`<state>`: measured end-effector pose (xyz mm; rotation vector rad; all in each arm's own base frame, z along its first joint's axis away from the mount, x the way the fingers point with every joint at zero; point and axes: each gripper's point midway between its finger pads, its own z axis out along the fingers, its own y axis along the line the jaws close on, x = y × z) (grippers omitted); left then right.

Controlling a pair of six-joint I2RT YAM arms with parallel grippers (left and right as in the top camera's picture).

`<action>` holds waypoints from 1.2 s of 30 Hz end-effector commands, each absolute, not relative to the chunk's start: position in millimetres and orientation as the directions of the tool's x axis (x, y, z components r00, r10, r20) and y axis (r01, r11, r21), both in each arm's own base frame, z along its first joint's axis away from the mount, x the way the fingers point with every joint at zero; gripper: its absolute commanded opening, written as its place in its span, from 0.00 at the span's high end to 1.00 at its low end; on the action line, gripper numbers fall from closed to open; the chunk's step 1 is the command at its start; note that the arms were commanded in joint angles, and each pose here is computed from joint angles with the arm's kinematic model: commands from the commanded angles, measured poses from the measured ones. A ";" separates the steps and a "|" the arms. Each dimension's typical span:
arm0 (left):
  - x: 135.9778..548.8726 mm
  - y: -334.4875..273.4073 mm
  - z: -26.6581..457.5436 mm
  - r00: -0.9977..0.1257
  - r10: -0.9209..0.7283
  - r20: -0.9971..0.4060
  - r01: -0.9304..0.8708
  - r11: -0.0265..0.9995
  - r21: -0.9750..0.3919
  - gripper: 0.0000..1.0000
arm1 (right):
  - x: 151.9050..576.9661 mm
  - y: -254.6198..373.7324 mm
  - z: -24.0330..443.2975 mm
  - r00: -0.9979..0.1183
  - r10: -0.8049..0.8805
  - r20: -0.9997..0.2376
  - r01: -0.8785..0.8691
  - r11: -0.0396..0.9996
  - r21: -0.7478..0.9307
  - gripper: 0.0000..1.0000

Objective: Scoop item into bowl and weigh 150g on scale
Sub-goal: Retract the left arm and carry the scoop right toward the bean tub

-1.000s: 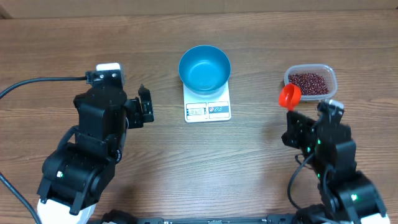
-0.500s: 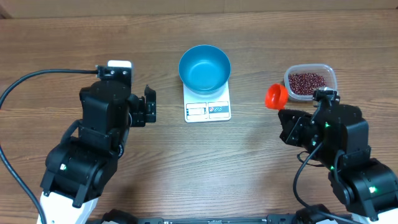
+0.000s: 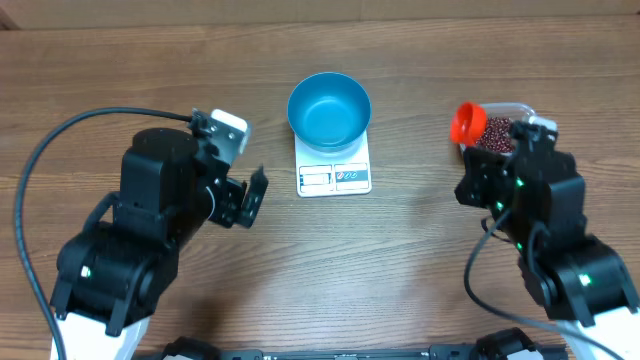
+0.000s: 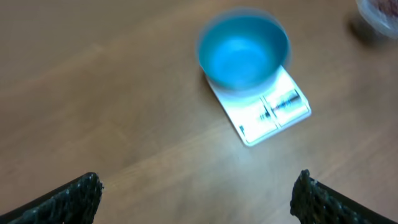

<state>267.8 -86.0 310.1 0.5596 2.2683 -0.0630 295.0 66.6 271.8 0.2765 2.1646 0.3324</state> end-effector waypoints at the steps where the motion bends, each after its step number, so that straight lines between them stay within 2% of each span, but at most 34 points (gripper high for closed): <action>1: 256.7 -107.4 301.3 -0.522 0.513 -0.682 0.633 0.768 0.093 0.00 | 308.2 62.4 272.2 -0.565 0.275 -0.778 0.080 0.957 0.280 0.96; 5: 250.3 -111.5 294.3 -0.521 0.529 -0.671 0.685 0.727 0.041 0.00 | 316.6 65.6 258.2 -0.599 0.266 -0.755 0.088 0.959 0.268 0.96; 9: 262.2 -84.2 289.1 -0.567 0.545 -0.618 0.592 0.791 0.155 0.00 | 317.3 67.6 255.6 -0.609 0.264 -0.748 0.083 0.959 0.271 0.96; 11: 261.1 -81.1 287.0 -0.615 0.494 -0.615 0.545 0.830 0.121 0.01 | 317.0 67.5 256.4 -0.607 0.264 -0.750 0.082 0.959 0.272 0.97; 15: 274.9 -83.6 294.2 -0.594 0.468 -0.654 0.525 0.842 0.126 0.00 | 316.3 67.3 255.6 -0.610 0.264 -0.747 0.083 0.959 0.270 0.96; 21: 271.7 -108.4 279.6 -0.538 0.546 -0.642 0.688 0.725 0.040 0.00 | 316.3 67.3 255.7 -0.609 0.264 -0.748 0.083 0.959 0.271 0.96; 28: 292.0 -102.7 263.1 -0.568 0.552 -0.610 0.676 0.736 0.036 0.00 | 313.1 66.4 252.9 -0.623 0.260 -0.738 0.088 0.960 0.264 0.96; 36: 294.9 -103.1 259.8 -0.573 0.553 -0.604 0.676 0.736 0.033 0.00 | 309.5 67.5 250.5 -0.637 0.257 -0.727 0.084 0.960 0.266 0.96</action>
